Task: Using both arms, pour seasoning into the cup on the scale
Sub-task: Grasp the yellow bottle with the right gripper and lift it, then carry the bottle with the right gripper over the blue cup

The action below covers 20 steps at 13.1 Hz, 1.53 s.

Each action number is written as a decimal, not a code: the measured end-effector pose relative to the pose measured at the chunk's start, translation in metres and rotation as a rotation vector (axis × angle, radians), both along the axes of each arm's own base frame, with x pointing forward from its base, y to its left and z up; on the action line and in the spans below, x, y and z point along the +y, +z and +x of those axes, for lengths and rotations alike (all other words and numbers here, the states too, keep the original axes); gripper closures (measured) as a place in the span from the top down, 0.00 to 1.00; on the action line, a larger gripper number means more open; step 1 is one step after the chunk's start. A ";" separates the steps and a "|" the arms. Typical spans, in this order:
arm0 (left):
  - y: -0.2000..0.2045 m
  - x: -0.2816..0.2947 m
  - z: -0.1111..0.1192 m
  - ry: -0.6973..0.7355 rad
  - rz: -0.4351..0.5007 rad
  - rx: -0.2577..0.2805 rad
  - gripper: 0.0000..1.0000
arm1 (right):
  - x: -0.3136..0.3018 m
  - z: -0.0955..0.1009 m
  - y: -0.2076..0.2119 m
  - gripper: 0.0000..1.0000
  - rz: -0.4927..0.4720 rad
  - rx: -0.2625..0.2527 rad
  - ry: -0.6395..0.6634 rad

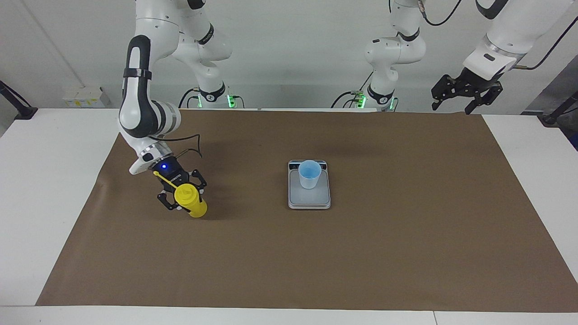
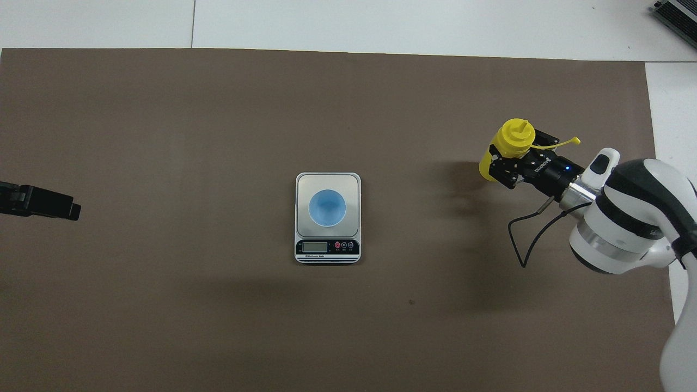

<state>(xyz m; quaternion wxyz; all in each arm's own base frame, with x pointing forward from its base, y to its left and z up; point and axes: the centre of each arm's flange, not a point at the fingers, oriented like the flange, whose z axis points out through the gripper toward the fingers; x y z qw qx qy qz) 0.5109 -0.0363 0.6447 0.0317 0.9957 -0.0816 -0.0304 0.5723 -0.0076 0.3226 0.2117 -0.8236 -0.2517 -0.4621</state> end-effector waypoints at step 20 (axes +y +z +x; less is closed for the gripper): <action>0.000 0.000 0.000 0.000 0.000 0.000 1.00 | 0.159 0.023 0.139 0.47 -0.632 0.174 0.355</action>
